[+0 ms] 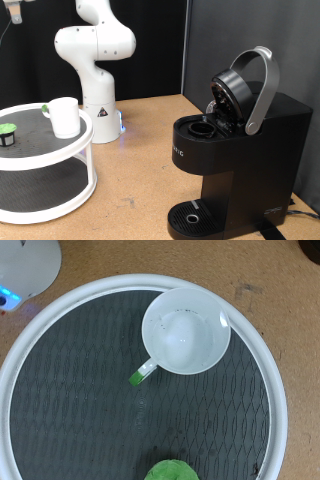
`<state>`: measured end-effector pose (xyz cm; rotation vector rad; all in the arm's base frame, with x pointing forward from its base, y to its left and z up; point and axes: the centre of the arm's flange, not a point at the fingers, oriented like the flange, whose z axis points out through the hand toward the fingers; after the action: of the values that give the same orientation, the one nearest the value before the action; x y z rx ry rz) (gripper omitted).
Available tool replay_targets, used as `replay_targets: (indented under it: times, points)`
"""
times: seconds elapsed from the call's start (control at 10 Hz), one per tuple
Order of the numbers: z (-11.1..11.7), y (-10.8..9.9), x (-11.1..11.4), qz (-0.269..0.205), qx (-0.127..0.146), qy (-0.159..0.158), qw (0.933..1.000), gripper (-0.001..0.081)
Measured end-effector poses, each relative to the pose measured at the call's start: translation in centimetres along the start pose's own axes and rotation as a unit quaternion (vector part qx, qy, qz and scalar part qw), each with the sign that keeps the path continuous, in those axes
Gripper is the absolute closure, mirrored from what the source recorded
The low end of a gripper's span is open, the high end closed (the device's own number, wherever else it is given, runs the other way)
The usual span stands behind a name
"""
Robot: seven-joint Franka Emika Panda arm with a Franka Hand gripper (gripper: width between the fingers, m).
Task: Make a cup of coffee with the keurig machine
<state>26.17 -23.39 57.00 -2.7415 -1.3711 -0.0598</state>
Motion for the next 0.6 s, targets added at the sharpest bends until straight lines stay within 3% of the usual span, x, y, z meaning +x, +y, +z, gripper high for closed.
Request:
replay_targets:
  times: [0.3, 0.6]
  points:
    - [1.8, 1.4, -2.3, -0.097, 0.013, 0.023, 0.9949, 0.0003]
    - [4.9, 4.0, -3.6, -0.107, 0.013, 0.007, 0.9941, 0.0003]
